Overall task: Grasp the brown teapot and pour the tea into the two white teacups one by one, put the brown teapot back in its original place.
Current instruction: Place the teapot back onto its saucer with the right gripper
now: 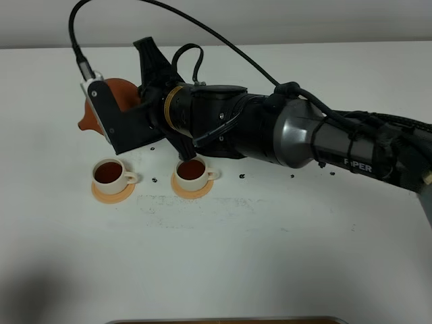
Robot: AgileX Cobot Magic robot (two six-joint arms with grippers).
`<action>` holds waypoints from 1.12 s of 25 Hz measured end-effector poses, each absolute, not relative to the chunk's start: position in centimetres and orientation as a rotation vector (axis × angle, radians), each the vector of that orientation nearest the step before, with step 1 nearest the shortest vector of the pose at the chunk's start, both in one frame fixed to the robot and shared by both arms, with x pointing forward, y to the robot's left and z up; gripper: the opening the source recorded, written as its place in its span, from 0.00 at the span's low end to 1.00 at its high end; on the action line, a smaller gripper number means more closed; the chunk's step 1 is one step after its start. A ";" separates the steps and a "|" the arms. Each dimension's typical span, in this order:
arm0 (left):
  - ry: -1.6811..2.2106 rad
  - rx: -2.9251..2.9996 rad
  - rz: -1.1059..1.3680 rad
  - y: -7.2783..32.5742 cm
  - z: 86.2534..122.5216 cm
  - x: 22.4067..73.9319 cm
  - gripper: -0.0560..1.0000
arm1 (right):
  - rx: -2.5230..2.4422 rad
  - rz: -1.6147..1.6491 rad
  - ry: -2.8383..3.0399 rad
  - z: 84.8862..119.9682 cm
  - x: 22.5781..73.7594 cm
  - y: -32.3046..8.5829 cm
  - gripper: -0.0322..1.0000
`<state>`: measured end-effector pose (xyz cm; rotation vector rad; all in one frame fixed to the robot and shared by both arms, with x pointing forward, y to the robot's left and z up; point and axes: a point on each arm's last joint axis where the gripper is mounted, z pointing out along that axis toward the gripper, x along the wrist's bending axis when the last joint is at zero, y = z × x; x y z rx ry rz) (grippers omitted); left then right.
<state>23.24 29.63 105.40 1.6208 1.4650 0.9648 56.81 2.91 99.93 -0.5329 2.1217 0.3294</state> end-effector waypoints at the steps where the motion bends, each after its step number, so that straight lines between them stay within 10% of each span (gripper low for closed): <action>1: 1.465 1.621 0.965 29.6 105.4 23.2 0.46 | -0.461 0.385 2.155 100.3 56.5 2.9 0.14; 13: 1.465 1.621 0.965 29.6 105.4 23.2 0.46 | 0.365 0.853 2.664 101.1 50.4 4.9 0.14; 28: 1.465 1.620 0.965 29.6 105.4 23.2 0.46 | 0.680 0.716 2.887 94.0 50.1 6.5 0.14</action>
